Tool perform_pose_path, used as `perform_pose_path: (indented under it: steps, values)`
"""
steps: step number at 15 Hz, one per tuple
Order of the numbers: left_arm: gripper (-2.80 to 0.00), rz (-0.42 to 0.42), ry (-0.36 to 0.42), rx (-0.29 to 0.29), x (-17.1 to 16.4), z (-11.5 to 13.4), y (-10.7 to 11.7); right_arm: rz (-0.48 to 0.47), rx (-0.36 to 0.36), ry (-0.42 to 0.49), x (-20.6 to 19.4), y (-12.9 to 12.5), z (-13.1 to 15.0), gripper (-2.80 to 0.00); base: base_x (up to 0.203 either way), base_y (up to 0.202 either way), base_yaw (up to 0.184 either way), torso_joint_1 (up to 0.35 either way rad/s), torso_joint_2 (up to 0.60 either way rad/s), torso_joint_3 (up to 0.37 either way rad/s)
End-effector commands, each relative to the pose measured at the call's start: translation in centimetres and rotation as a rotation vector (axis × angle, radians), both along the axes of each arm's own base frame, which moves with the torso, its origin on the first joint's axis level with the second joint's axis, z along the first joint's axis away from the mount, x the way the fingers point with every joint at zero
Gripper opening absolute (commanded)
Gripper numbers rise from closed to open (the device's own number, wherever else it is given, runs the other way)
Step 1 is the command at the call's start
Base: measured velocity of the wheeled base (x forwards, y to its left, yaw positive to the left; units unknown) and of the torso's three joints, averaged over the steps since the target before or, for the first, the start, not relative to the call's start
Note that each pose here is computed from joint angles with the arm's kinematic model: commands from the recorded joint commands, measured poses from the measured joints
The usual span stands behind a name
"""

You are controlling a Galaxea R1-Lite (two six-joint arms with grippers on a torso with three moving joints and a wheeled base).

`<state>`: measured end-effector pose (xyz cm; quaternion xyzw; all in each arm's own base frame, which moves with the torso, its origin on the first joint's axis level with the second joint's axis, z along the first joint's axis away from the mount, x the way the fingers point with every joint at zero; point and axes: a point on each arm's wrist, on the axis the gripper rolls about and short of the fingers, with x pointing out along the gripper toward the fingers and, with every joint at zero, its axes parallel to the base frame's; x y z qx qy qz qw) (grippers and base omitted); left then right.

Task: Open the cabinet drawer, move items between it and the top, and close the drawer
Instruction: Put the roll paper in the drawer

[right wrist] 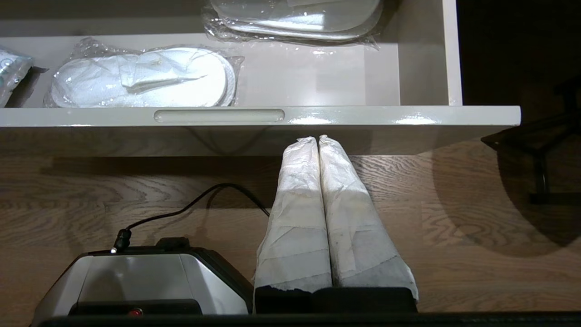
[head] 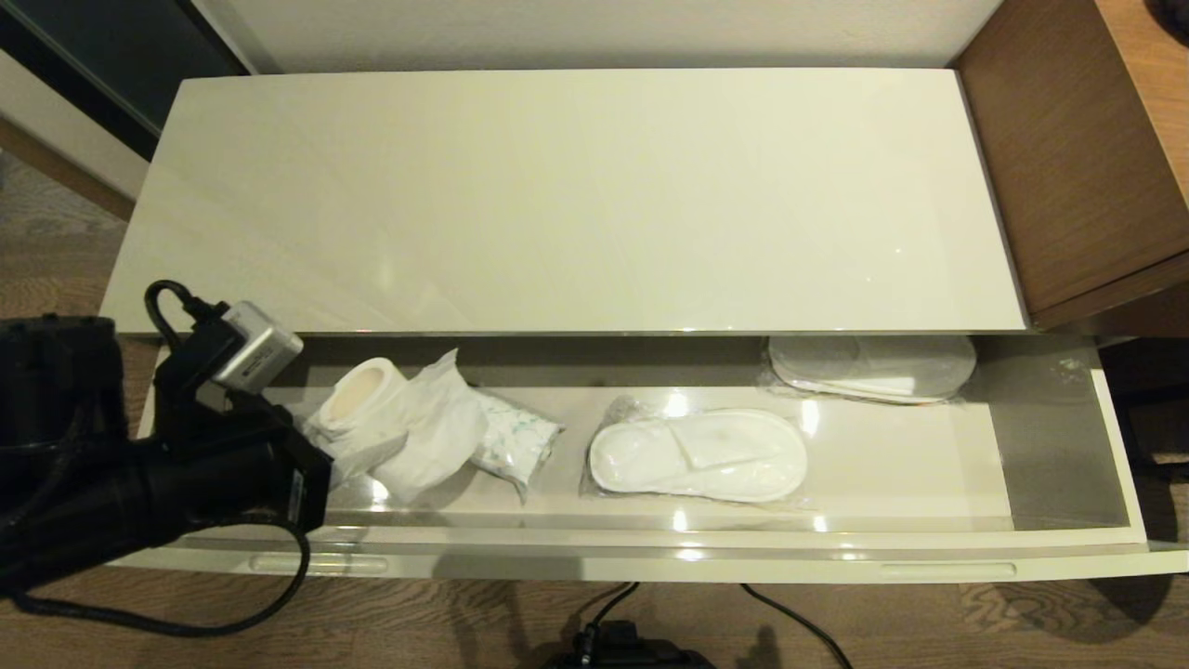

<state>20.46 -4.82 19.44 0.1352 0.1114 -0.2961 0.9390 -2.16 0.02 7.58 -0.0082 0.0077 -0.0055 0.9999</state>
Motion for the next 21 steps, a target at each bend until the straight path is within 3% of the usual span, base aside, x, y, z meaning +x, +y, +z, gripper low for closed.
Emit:
perform_pose_path:
  steps: [1,6,11,15,17,19,21]
  values:
    - [-2.8,-0.048,-0.053,0.003,2.3,-0.6,-1.8,0.0,0.0,0.003,0.0,0.0,0.0,-2.8,0.0,0.0,0.0,0.0,0.0,0.0]
    - [-2.8,-0.236,-0.094,0.086,4.8,-1.7,-7.1,0.0,0.0,0.003,0.0,0.0,0.0,-2.8,0.0,0.0,0.0,0.0,0.0,0.0]
    - [-2.8,-0.363,-0.117,0.1,4.5,-1.9,-10.9,0.0,0.0,0.003,0.0,0.0,0.0,-2.8,0.0,0.0,0.0,0.0,0.0,0.0]
    - [-2.8,-0.38,-0.13,0.113,4.3,-2.0,-11.5,0.0,0.0,0.002,0.0,0.0,0.0,-2.8,0.0,0.0,0.0,0.0,0.0,0.0]
    - [-2.8,-0.4,-0.146,0.148,4.9,-2.2,-12.0,0.0,0.0,0.003,0.0,0.0,0.0,-2.8,0.0,0.0,0.0,0.0,0.0,0.0]
    - [-2.8,-0.397,-0.098,0.165,5.6,-3.8,-12.1,0.0,0.0,0.003,0.0,0.0,0.0,-2.8,0.0,0.0,0.0,0.0,0.0,0.0]
    - [-2.8,-0.319,-0.033,0.165,7.3,-5.4,-10.7,0.0,0.0,0.003,0.0,0.0,0.0,-2.8,0.0,0.0,0.0,0.0,0.0,0.0]
